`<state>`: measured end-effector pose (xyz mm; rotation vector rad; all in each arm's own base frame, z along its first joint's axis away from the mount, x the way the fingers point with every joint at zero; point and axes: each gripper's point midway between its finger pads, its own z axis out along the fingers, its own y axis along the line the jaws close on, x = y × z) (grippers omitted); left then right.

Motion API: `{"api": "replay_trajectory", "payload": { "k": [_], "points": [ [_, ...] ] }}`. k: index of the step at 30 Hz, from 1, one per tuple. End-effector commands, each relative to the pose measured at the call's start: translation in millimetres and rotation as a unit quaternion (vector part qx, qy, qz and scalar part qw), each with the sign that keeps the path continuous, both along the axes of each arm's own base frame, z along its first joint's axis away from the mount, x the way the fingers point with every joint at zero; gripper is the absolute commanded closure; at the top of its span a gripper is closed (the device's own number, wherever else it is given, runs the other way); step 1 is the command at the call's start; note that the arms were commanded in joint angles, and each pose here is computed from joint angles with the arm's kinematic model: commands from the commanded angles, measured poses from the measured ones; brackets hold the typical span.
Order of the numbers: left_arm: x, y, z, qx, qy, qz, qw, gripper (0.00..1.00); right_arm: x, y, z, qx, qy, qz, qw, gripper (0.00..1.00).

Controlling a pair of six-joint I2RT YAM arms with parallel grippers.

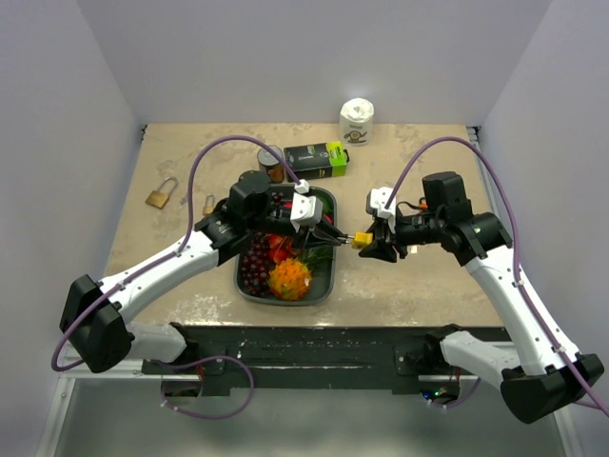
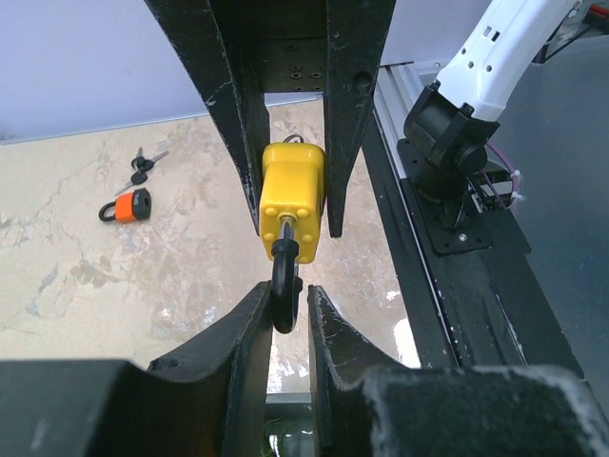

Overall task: Lock with the key
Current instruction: Lock the lock.

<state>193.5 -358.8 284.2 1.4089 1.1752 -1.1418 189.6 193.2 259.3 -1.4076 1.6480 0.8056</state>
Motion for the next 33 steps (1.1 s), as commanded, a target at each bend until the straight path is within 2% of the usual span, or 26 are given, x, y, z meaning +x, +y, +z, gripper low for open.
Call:
{"api": "replay_trajectory", "payload": {
  "k": [1,21,26,27,29,33],
  "points": [
    [0,-2,13,-0.02,-0.021,-0.006,1.0,0.75,3,5,26,0.032,-0.048,0.007,0.998,1.0],
    [3,0,5,-0.009,-0.022,0.002,1.0,0.69,1,8,28,0.038,-0.038,0.013,0.998,1.0],
    [-1,0,5,-0.011,-0.02,-0.008,1.0,0.85,1,7,27,0.033,-0.042,0.016,0.998,1.0],
    [-2,0,5,-0.011,-0.017,-0.011,1.0,0.93,2,8,27,0.033,-0.045,0.016,0.998,1.0],
    [-5,-1,7,-0.015,-0.014,-0.02,1.0,1.0,4,8,27,0.032,-0.048,0.015,0.998,1.0],
    [-15,-8,15,-0.028,0.002,-0.034,0.999,1.0,9,10,21,0.027,-0.054,0.023,0.998,1.0]
  ]
}}
